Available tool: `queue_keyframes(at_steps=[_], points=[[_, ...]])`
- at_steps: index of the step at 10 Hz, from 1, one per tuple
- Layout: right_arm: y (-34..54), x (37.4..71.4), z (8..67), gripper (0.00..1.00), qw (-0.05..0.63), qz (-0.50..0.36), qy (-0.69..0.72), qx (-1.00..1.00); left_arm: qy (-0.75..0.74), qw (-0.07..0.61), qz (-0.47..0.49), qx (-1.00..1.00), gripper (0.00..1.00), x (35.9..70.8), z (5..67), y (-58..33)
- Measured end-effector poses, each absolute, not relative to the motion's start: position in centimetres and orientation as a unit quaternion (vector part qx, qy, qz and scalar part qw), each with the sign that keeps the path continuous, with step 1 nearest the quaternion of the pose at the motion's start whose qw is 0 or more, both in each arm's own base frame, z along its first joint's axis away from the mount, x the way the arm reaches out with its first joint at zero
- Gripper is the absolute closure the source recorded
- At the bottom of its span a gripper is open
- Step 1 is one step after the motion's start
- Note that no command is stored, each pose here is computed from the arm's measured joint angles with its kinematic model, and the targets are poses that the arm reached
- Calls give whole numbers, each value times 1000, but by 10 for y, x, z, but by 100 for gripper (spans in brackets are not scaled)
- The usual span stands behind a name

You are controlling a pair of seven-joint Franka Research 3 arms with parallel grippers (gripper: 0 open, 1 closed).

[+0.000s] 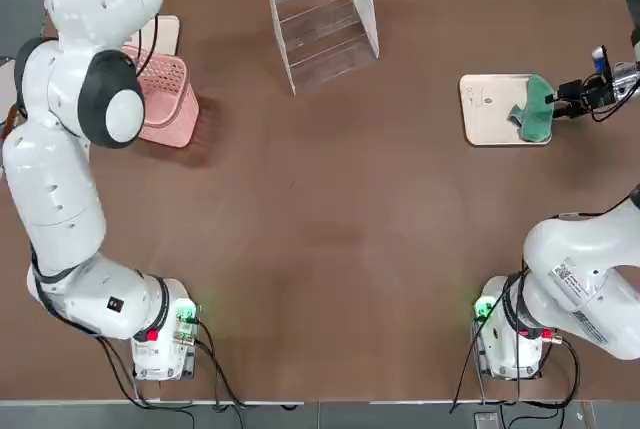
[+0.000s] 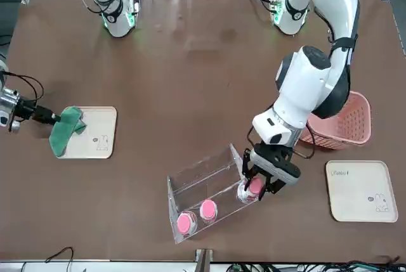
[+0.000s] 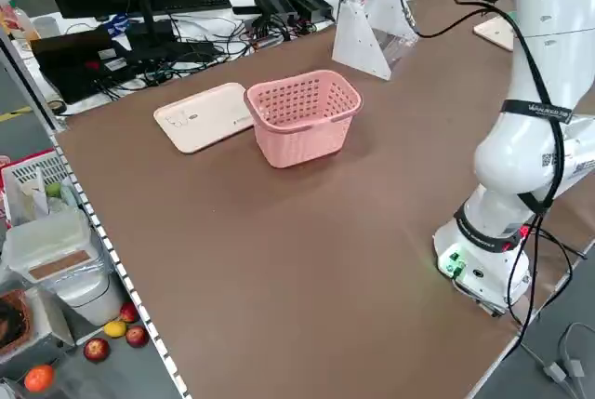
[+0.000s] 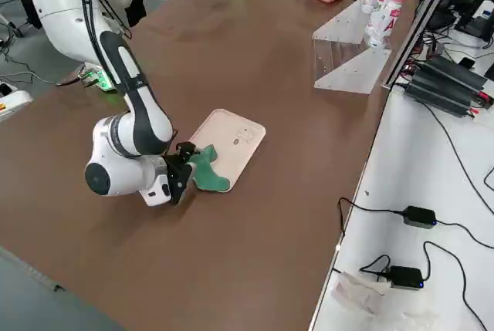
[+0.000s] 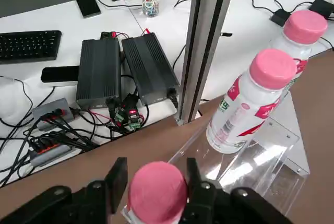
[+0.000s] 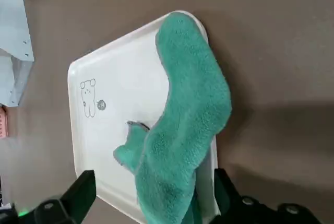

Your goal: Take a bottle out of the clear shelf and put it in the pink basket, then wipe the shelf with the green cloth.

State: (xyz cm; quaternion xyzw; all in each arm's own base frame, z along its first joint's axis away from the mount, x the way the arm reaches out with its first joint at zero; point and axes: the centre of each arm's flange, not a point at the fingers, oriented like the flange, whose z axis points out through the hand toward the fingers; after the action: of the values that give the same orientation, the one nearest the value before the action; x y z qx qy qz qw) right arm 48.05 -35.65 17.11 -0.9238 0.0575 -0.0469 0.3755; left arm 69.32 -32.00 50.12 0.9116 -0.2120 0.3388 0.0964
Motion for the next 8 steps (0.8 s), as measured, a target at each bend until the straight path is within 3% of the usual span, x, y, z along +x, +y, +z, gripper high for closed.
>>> queue_keyframes(at_steps=[2,5,7,8], points=[[-353,484,174,0,376,-46,57,-924,-212,96,339,911,36,694,501,-319],[-349,488,175,0,377,-45,56,-924,-212,96,340,911,30,694,501,-319],[-346,490,175,1,377,-41,61,-923,-213,96,340,911,38,693,501,-320],[-346,491,175,2,377,-41,61,-923,-213,96,340,911,56,693,501,-320]])
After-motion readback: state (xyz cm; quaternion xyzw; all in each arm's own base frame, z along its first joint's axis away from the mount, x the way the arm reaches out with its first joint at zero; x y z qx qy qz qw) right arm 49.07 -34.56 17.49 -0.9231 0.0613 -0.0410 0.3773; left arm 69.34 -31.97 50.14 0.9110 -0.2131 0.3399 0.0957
